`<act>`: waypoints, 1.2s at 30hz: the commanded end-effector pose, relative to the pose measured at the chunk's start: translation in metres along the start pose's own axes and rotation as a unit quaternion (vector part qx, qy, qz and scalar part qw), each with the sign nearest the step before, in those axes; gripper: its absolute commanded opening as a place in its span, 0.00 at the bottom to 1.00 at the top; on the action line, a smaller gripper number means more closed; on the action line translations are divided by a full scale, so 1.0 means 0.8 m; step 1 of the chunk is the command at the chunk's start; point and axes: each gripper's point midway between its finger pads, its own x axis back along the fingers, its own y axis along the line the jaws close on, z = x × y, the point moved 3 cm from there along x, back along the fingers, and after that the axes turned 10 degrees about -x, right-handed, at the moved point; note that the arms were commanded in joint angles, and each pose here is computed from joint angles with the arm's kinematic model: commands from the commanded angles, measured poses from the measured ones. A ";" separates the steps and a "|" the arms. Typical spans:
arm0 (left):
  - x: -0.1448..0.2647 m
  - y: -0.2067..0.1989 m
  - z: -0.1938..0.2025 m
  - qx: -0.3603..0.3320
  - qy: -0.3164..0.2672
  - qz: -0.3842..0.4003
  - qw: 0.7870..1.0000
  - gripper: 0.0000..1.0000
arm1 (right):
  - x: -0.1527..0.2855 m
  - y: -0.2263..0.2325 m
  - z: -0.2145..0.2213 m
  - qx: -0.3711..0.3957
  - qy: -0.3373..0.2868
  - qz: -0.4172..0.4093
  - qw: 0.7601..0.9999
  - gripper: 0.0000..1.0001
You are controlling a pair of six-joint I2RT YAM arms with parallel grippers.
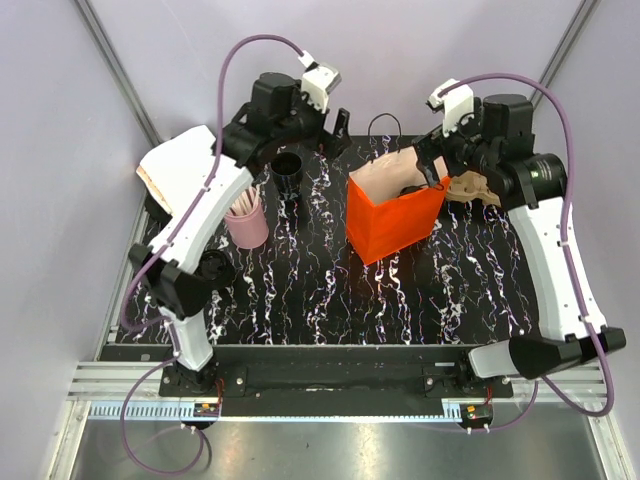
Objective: Pack the takeout coffee
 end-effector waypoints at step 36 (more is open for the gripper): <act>0.330 0.023 0.065 -0.101 0.016 -0.239 0.966 0.99 | 0.158 0.025 0.048 0.016 -0.171 0.055 0.984 1.00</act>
